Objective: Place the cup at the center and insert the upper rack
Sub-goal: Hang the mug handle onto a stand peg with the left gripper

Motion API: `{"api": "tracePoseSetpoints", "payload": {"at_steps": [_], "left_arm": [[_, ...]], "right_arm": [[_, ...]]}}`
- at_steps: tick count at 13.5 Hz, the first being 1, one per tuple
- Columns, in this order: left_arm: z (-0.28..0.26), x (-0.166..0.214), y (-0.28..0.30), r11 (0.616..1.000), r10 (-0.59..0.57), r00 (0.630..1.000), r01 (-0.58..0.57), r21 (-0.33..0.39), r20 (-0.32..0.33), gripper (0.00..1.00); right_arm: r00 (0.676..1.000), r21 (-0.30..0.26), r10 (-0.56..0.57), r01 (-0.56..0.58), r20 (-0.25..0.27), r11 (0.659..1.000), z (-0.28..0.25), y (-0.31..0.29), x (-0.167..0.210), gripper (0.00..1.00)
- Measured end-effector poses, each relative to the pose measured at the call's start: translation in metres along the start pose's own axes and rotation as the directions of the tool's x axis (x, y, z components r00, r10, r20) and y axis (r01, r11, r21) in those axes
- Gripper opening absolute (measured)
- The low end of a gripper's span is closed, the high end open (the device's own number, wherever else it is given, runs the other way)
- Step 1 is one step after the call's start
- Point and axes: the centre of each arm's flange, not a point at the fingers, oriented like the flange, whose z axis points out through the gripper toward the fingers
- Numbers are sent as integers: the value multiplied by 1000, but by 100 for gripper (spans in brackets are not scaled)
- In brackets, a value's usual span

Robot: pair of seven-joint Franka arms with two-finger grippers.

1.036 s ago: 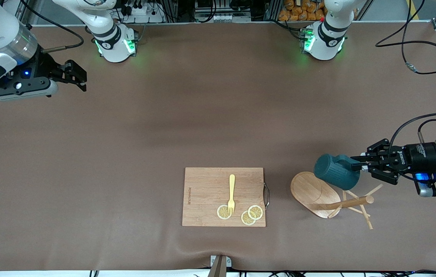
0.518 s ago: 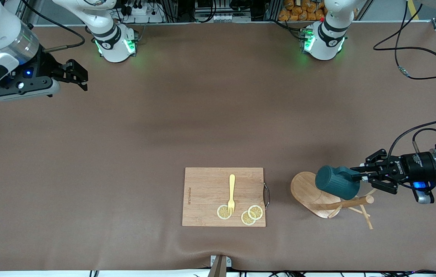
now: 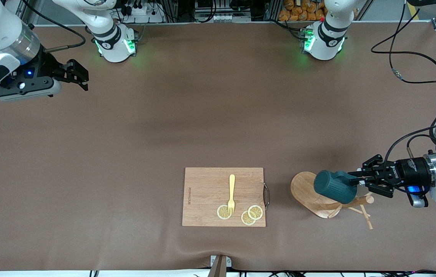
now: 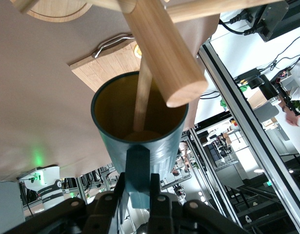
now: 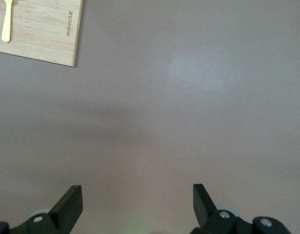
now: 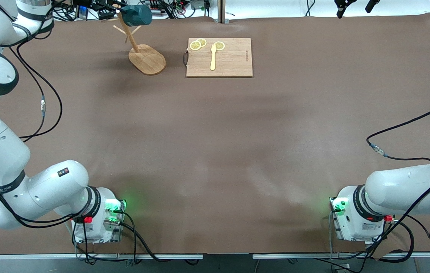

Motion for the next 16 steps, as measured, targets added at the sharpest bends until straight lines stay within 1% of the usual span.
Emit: {"api": "tracePoseSetpoints", "payload": {"at_steps": [3, 5, 7, 16], "left_arm": [[-6, 15, -4, 999, 17, 999, -15, -53, 35, 21], [-13, 29, -10, 997, 27, 999, -25, -70, 35, 21], [-13, 37, -13, 997, 39, 999, -36, -74, 38, 21], [-12, 50, -19, 995, 55, 997, -51, -86, 51, 21]], "right_arm": [[1000, 0, 0, 0, 2, 1000, 1, 0, 0, 100], [1000, 0, 0, 0, 3, 1000, 1, 0, 1, 100], [1000, 0, 0, 0, 3, 1000, 1, 0, 1, 100], [1000, 1, -1, 1, 2, 1000, 2, 0, 1, 100]]}}
